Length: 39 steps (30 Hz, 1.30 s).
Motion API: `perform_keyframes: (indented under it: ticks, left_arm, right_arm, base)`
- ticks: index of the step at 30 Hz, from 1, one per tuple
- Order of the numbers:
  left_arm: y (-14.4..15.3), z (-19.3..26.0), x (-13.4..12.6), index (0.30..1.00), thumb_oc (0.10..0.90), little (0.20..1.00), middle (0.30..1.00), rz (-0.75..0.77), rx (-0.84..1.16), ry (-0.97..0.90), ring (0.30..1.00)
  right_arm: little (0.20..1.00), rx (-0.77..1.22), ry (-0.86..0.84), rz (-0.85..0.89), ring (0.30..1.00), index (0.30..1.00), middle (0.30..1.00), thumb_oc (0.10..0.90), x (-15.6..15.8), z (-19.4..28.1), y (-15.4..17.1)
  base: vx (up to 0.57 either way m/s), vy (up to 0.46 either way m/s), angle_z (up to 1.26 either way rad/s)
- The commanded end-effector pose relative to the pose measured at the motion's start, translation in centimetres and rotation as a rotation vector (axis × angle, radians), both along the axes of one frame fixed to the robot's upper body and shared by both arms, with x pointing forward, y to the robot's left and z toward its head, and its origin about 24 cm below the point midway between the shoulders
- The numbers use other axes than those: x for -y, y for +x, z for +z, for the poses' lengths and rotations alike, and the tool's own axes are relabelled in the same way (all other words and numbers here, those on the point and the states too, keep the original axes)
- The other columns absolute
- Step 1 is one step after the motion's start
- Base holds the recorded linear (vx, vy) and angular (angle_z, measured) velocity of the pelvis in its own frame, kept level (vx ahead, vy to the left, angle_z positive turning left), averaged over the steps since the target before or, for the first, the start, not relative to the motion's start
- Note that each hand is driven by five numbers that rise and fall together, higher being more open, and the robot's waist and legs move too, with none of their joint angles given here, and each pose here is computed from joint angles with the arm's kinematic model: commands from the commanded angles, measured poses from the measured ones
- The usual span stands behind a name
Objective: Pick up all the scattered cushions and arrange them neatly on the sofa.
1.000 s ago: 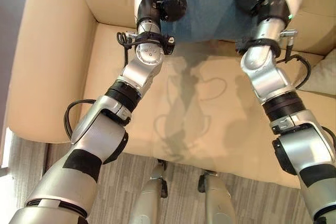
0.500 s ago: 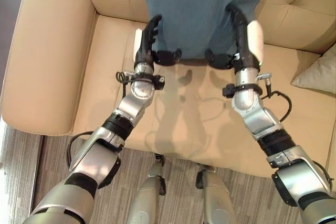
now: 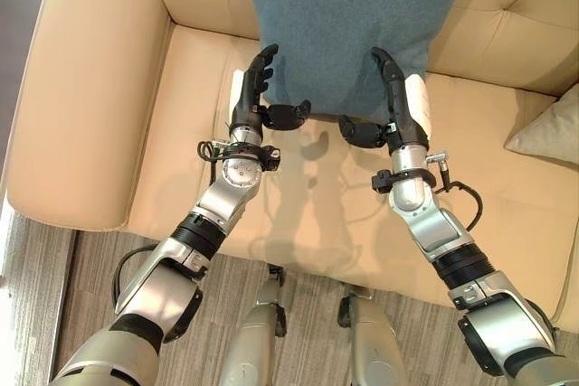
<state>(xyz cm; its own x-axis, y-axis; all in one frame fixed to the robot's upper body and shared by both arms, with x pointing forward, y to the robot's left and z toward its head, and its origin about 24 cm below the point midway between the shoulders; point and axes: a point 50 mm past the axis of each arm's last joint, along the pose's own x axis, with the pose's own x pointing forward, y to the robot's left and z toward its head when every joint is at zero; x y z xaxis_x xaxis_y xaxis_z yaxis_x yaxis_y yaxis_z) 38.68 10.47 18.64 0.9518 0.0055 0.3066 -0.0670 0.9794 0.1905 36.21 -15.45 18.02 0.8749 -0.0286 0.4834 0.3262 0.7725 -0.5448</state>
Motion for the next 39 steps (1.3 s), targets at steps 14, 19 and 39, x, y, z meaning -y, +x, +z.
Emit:
perform_keyframes:
  ticks: [14, 19, 39]
  left_arm:
    - [-8.3, -7.4, -8.6, 0.9, 0.8, 0.9, 0.9, 0.053, 0.008, -0.092, 0.9]
    - [-12.0, -14.4, -11.6, 0.9, 0.8, 0.9, 0.9, 0.161, -0.248, -0.117, 0.9]
    - [-25.3, -29.8, -17.2, 0.9, 0.8, 0.9, 0.9, 0.469, -1.044, 0.043, 0.9]
  right_arm:
    - [0.9, 0.091, 0.1, -0.075, 0.9, 0.9, 0.9, 0.8, 5.8, -2.3, -5.8]
    - [0.9, -0.098, 0.097, -0.204, 0.9, 0.9, 0.9, 0.8, 9.1, -7.2, -7.4]
    - [0.9, -0.839, 0.037, -0.234, 0.9, 0.9, 0.9, 0.8, 12.3, -22.6, -16.2]
  base:
    - [0.04, -0.01, -0.01]
    - [0.01, -0.022, 0.07]
    - [-0.02, -0.096, 0.03]
